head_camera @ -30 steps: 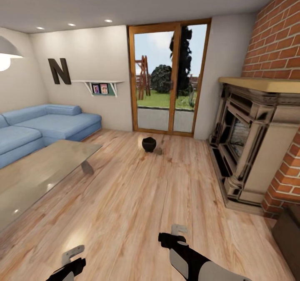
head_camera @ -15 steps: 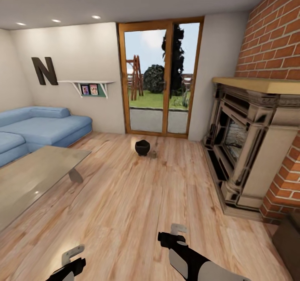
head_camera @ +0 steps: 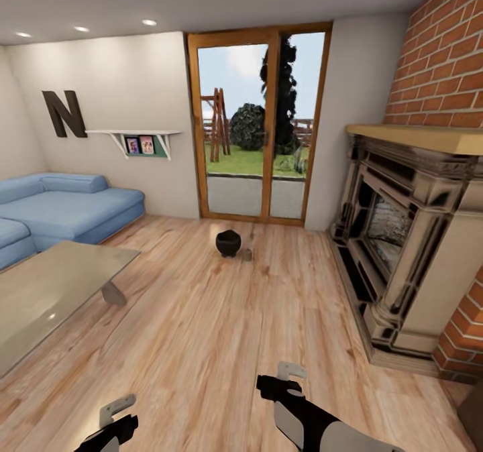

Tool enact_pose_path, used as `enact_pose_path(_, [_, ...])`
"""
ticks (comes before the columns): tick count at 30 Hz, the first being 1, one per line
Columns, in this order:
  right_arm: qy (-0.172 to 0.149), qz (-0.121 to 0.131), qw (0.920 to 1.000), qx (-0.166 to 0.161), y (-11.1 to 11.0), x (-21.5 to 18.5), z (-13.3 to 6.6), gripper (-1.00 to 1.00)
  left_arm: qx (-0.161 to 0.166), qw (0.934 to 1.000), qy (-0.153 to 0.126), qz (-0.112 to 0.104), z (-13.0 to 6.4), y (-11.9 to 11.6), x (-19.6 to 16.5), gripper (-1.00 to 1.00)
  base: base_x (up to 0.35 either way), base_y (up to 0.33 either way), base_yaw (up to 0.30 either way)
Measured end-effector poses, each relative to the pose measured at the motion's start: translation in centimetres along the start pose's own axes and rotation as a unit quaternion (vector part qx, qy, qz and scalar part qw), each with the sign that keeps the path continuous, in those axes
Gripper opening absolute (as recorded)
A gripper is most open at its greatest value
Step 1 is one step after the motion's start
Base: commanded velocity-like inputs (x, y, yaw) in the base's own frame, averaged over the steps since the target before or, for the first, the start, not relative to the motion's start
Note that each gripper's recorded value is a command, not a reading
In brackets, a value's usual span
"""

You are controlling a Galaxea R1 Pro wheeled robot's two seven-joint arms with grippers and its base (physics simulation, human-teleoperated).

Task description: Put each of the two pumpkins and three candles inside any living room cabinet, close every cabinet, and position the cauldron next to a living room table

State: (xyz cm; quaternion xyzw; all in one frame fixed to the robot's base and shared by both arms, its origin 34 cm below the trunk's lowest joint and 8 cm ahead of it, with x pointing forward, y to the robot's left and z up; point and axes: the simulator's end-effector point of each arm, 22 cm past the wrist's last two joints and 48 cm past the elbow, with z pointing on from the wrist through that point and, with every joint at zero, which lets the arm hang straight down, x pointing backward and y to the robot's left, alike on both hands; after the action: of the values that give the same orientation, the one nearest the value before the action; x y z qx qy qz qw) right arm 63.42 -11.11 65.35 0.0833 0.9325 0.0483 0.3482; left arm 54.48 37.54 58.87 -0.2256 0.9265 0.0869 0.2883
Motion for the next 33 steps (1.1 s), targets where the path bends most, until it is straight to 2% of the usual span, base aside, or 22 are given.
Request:
enact_pose_path(3, [0.019, 0.005, 0.9997, 0.015, -1.6, 3.0, -0.1, 1.00, 0.000, 1.0000, 0.000, 0.000, 0.0, 0.0, 0.0, 1.00, 0.332, 0.000, 0.000])
enact_pose_path(7, [0.019, 0.010, 0.9994, 0.029, -3.1, 5.4, -0.3, 1.00, 0.000, 1.0000, 0.000, 0.000, 0.0, 0.0, 0.0, 1.00, 0.332, 0.000, 0.000])
enact_pose_path(14, [0.055, -0.005, 0.9942, 0.092, -9.5, 12.0, -1.5, 1.00, 0.000, 1.0000, 0.000, 0.000, 0.0, 0.0, 0.0, 1.00, 0.332, 0.000, 0.000])
enact_pose_path(16, [0.066, -0.009, 0.9925, 0.103, -10.6, 13.4, -1.8, 1.00, 0.000, 1.0000, 0.000, 0.000, 0.0, 0.0, 0.0, 1.00, 0.332, 0.000, 0.000])
enact_pose_path(22, [0.124, -0.023, 0.9822, 0.139, -15.5, 21.8, -4.9, 1.00, 0.001, 1.0000, 0.000, 0.000, 0.0, 0.0, 0.0, 1.00, 0.332, 0.000, 0.000])
enact_pose_path(25, [0.140, -0.029, 0.9777, 0.154, -17.9, 24.0, -6.0, 1.00, 0.001, 1.0000, 0.000, 0.001, 0.0, 0.0, 0.0, 1.00, 0.332, 0.000, 0.000])
enact_pose_path(33, [0.148, -0.030, 0.9755, 0.160, -18.9, 25.1, -6.6, 1.00, 0.000, 1.0000, 0.000, 0.000, 0.0, 0.0, 0.0, 1.00, 0.332, 0.000, 0.000])
